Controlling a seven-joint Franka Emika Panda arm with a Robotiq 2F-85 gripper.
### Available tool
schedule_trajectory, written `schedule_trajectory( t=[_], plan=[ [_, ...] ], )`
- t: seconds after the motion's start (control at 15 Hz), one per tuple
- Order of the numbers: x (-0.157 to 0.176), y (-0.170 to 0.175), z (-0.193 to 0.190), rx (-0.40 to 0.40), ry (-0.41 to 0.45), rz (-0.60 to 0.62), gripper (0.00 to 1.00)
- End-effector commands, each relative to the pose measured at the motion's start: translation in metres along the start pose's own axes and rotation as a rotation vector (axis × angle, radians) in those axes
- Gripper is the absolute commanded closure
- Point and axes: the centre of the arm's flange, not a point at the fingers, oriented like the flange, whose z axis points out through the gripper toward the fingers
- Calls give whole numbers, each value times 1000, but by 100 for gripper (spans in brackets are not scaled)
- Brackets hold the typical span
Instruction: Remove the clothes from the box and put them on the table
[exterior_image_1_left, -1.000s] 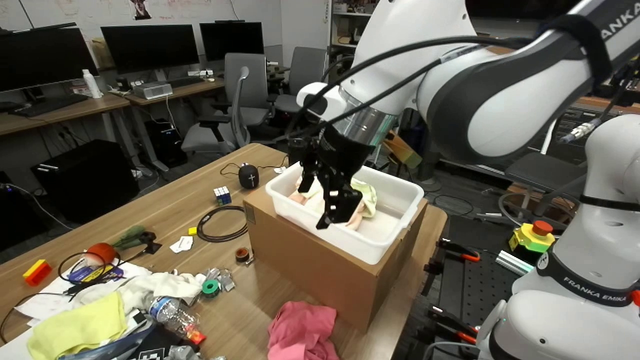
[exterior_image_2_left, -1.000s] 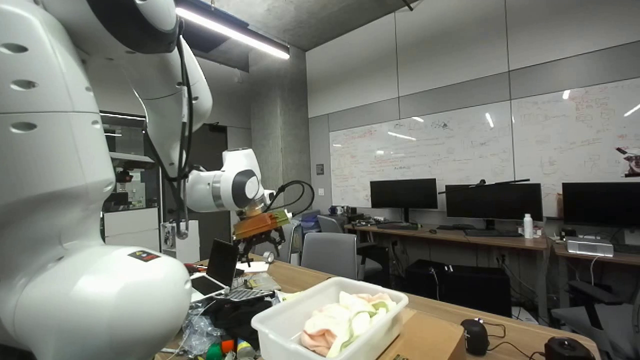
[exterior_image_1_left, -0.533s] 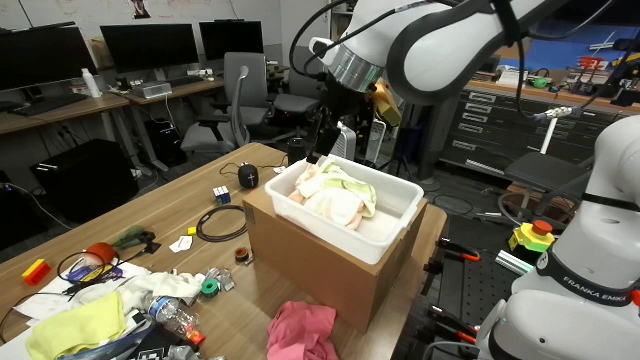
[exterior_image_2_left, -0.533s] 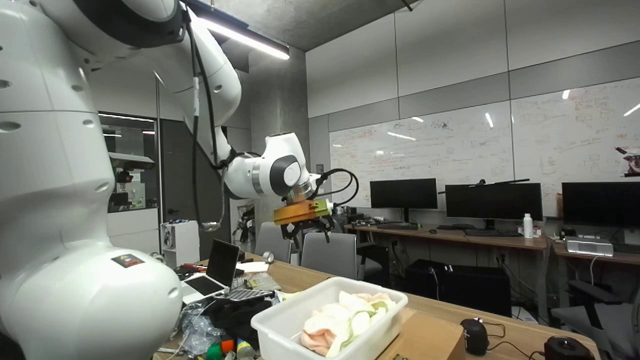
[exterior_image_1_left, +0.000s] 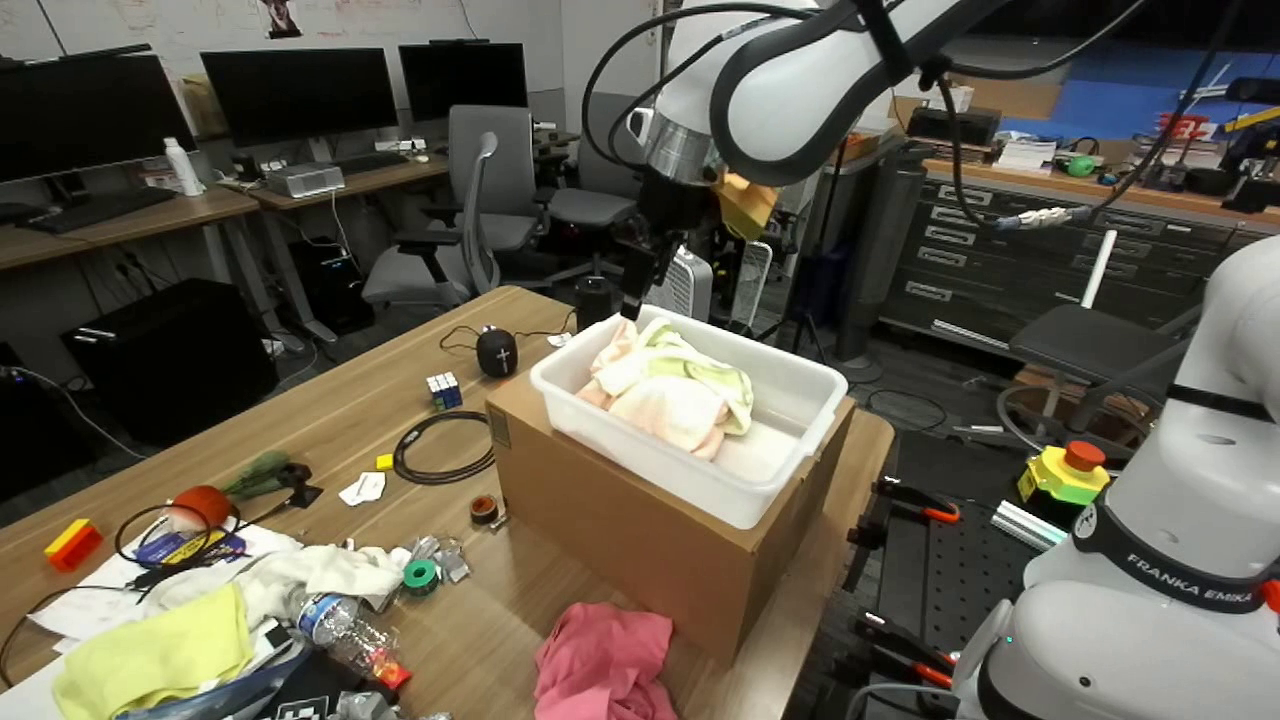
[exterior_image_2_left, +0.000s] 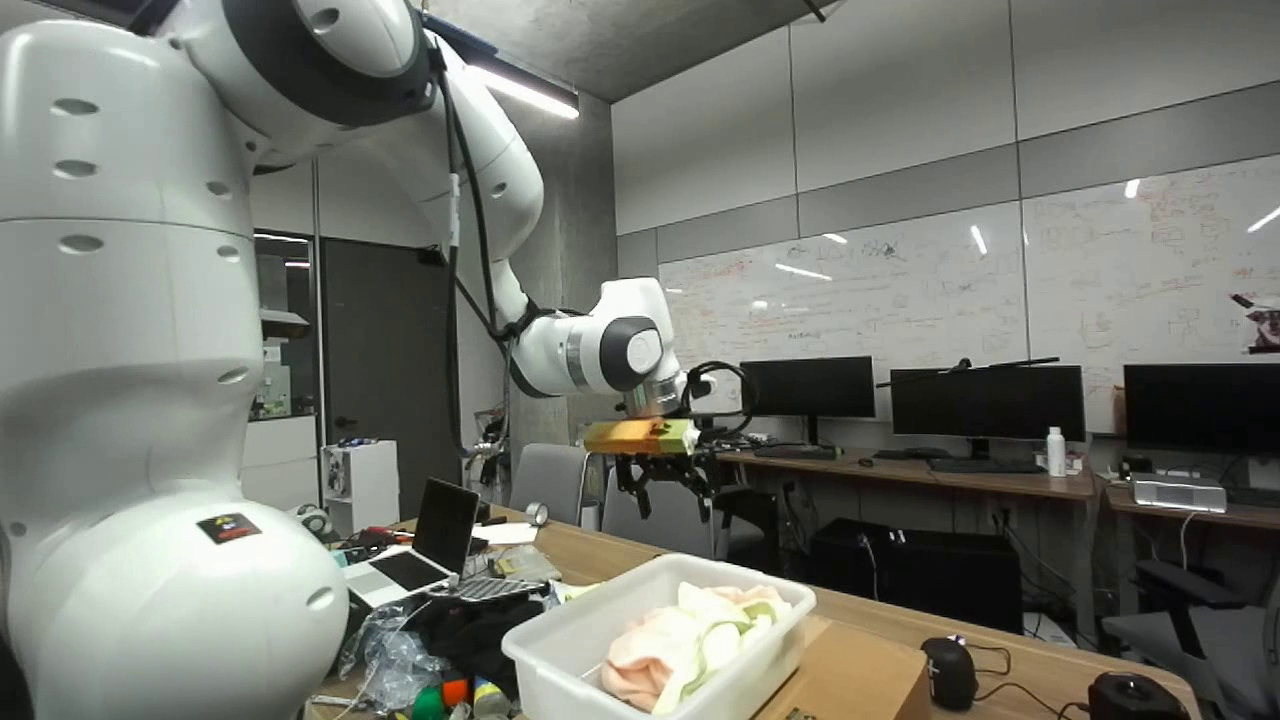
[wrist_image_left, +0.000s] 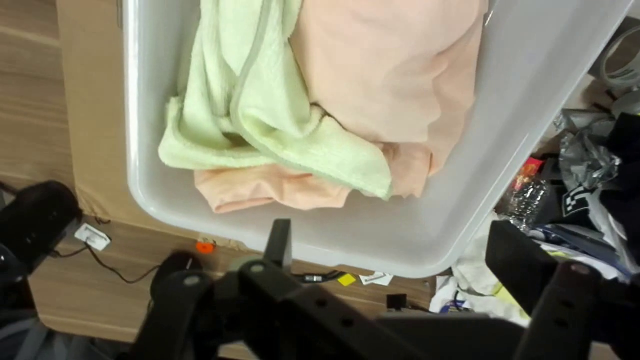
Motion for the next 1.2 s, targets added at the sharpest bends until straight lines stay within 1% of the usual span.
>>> schedule_trajectory(
  t=[0.0, 0.2, 0.53, 0.93, 1.13],
  plan=[
    [31, 14, 28, -8, -72, 126, 0],
    [35, 24, 51, 2, -136, 208, 0],
    [33, 37, 78, 19, -246, 313, 0],
    [25, 48, 98, 31, -329, 388, 0],
    [20, 51, 106, 49, -368, 420, 0]
  ],
)
